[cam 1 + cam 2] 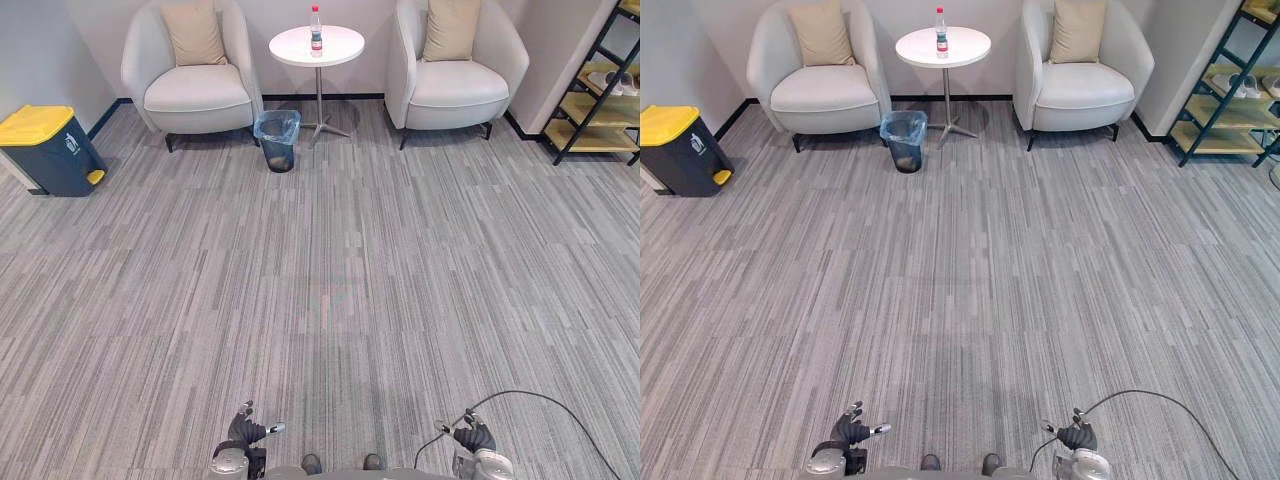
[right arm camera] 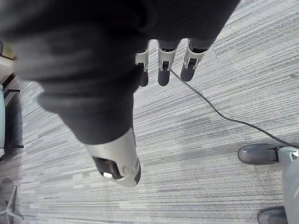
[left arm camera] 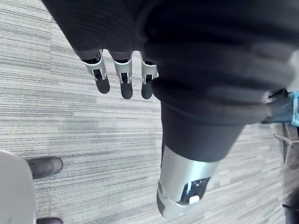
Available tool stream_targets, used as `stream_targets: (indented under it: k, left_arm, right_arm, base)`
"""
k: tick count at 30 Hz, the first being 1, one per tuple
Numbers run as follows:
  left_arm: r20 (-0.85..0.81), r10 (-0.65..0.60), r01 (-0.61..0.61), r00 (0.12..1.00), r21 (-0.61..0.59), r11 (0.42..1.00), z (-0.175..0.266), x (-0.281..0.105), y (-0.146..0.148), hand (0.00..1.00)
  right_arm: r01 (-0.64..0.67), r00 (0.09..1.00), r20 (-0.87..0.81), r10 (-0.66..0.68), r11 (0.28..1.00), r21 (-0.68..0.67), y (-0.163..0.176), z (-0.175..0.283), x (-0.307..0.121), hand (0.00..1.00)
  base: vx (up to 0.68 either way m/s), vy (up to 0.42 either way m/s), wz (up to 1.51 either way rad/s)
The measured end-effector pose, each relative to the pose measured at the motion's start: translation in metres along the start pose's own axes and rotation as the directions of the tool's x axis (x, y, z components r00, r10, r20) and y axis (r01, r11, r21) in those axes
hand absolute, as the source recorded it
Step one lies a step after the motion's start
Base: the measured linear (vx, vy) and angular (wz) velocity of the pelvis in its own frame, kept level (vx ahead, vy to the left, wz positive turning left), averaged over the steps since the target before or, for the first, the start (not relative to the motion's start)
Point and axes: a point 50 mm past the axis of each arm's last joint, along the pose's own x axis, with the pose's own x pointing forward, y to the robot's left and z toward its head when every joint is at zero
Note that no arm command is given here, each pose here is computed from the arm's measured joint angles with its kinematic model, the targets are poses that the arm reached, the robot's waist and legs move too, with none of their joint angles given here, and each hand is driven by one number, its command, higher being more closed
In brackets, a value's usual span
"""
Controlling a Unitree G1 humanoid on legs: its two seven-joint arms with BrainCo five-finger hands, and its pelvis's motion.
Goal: Gather rubbish on tea table into small bin, then transfer packed bag to large trash can.
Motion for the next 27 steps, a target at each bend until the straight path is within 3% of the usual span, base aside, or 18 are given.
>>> stream_targets:
  k: [27]
  left_arm:
    - [0.024, -0.014, 0.014, 1.000, 0.004, 1.000, 0.0022, -0.0017, 0.0011, 0.00]
  right_arm:
    - [-0.028, 0.999, 0.036, 0.031, 0.997, -0.069, 0.0038, 0.0067, -0.0004, 0.00]
  base:
    - [-0.01, -0.015, -0.06]
